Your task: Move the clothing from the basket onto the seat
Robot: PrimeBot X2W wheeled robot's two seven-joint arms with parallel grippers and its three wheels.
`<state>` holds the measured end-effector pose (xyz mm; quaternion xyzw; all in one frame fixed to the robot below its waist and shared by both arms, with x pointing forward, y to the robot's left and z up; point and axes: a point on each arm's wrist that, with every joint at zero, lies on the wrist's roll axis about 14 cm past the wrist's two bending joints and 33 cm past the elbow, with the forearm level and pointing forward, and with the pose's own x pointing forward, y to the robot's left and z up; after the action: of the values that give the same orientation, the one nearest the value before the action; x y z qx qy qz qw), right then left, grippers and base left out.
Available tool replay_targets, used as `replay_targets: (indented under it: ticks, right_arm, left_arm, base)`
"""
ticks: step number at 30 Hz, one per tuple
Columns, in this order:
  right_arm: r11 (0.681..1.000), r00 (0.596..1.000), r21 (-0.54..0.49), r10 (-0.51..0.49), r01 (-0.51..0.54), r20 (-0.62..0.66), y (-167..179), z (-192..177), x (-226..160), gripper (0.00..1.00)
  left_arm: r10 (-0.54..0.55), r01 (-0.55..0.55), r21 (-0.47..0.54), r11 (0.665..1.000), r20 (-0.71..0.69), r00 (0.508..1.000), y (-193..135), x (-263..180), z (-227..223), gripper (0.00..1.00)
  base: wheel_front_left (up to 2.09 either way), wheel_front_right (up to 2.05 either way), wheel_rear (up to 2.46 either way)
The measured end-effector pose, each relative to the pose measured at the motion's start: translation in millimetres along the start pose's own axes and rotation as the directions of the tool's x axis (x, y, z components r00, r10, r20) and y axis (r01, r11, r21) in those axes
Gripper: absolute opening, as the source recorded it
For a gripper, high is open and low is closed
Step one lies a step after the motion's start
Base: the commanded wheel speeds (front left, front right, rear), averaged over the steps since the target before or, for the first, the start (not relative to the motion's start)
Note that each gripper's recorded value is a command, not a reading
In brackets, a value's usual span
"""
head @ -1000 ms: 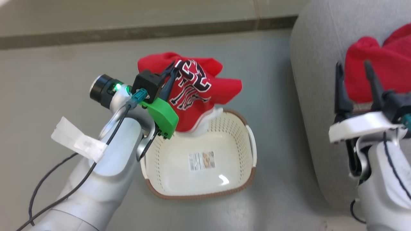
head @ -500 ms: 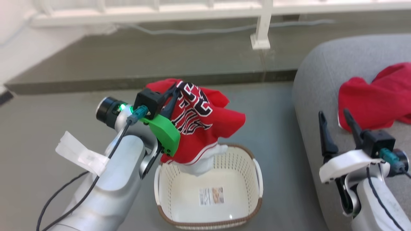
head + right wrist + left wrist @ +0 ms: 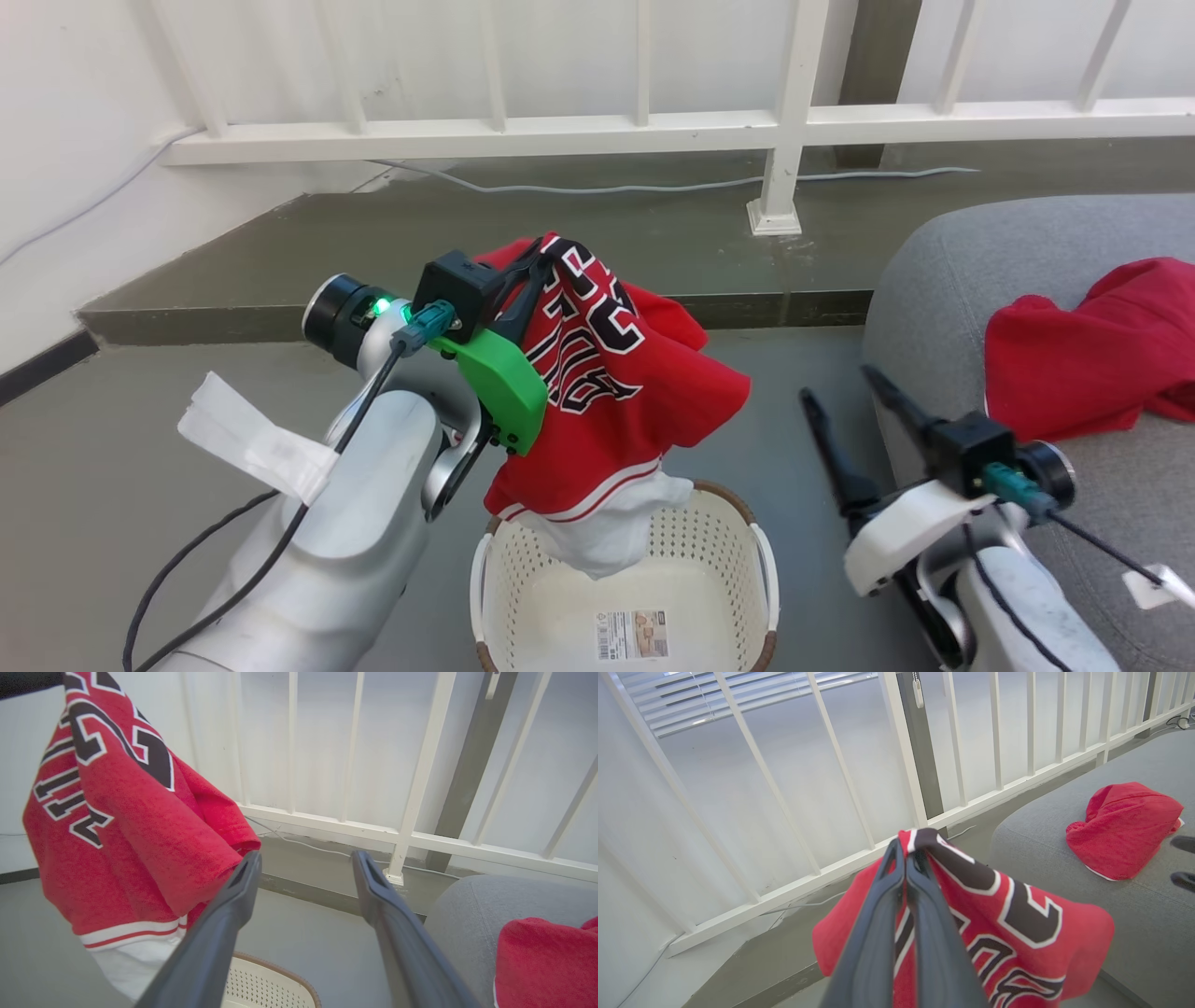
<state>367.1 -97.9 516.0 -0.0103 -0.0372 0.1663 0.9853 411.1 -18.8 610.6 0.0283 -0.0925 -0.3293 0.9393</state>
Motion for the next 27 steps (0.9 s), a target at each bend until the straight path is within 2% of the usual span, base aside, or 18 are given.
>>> replay_targets:
  ticks: [8, 15, 19, 22, 27]
  right_arm:
    - [0.981, 0.983, -0.061, 0.182, -0.184, -0.034, 52, -4, 8, 1.0]
    - [0.945, 0.954, -0.132, 0.295, -0.298, -0.043, 79, 3, 23, 1.0]
    - [0.917, 0.933, -0.174, 0.349, -0.359, -0.084, 92, -3, 28, 1.0]
    - [0.881, 0.9, -0.191, 0.412, -0.433, -0.141, 111, -16, 25, 1.0]
    - [0.839, 0.852, -0.171, 0.486, -0.517, -0.193, 137, -29, 21, 1.0]
  left_arm:
    - [-0.012, 0.012, -0.007, 1.0, 0.012, 1.0, -6, -2, 9, 0.0]
    - [-0.02, 0.02, 0.002, 1.0, 0.013, 1.0, -9, -6, 12, 0.0]
    - [-0.016, 0.015, 0.005, 1.0, 0.013, 1.0, -8, -9, 13, 0.0]
    - [-0.013, 0.013, 0.008, 1.0, 0.012, 1.0, -7, -11, 14, 0.0]
    - [0.003, -0.004, 0.007, 1.0, 0.013, 1.0, -4, -15, 16, 0.0]
  base:
    - [0.0, 0.0, 0.0]
    - [0.0, 0.0, 0.0]
    - [0.0, 0.0, 0.0]
    - [0.0, 0.0, 0.0]
    - [0.0, 0.0, 0.0]
